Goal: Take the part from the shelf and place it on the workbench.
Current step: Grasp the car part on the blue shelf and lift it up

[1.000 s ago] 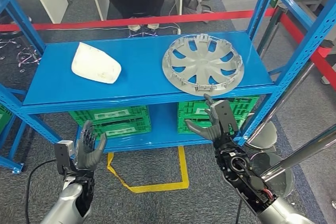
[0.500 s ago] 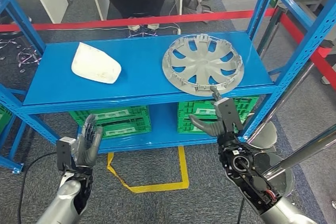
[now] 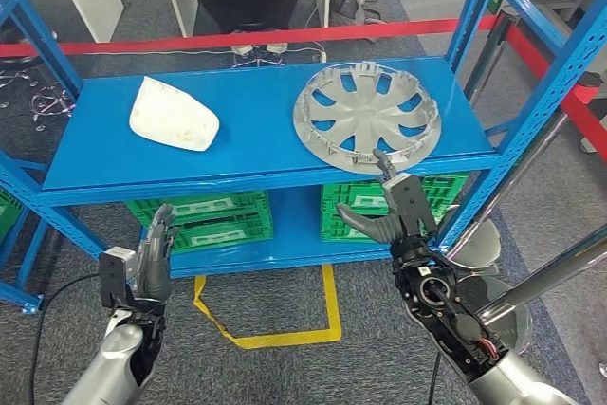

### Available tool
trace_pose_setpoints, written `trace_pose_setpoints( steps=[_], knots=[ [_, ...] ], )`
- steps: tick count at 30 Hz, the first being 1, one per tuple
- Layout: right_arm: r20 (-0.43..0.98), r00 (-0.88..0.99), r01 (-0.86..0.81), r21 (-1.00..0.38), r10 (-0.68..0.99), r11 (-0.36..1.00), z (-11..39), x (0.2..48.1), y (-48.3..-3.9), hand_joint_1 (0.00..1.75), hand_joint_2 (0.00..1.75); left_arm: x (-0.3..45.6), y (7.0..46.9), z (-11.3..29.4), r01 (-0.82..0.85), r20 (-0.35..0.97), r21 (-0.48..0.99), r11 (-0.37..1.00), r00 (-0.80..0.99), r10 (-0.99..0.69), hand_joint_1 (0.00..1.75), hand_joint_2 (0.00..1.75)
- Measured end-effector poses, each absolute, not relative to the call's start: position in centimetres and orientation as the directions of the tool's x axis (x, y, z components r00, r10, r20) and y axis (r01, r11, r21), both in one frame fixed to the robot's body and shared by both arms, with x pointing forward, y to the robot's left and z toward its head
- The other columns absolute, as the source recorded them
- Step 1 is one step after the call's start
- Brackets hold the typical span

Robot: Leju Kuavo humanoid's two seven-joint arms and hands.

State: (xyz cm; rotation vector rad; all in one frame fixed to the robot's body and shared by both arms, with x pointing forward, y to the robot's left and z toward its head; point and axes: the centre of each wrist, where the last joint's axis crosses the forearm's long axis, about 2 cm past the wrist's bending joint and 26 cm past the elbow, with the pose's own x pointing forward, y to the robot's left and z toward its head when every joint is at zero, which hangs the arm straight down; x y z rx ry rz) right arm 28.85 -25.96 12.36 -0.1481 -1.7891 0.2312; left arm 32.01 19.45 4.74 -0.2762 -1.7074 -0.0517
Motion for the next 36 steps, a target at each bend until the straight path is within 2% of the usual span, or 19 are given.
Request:
trace_pose_setpoints(
  steps=[36],
  knots=[
    [0.942,-0.247,-0.025,-0.239,0.226,0.971,12.42,29.13,-26.04,0.0,1.75,32.07,19.71,4.7,0.223,0.976,-0.145,0.964,-0.13,0.177,0.0,0.0]
  ],
)
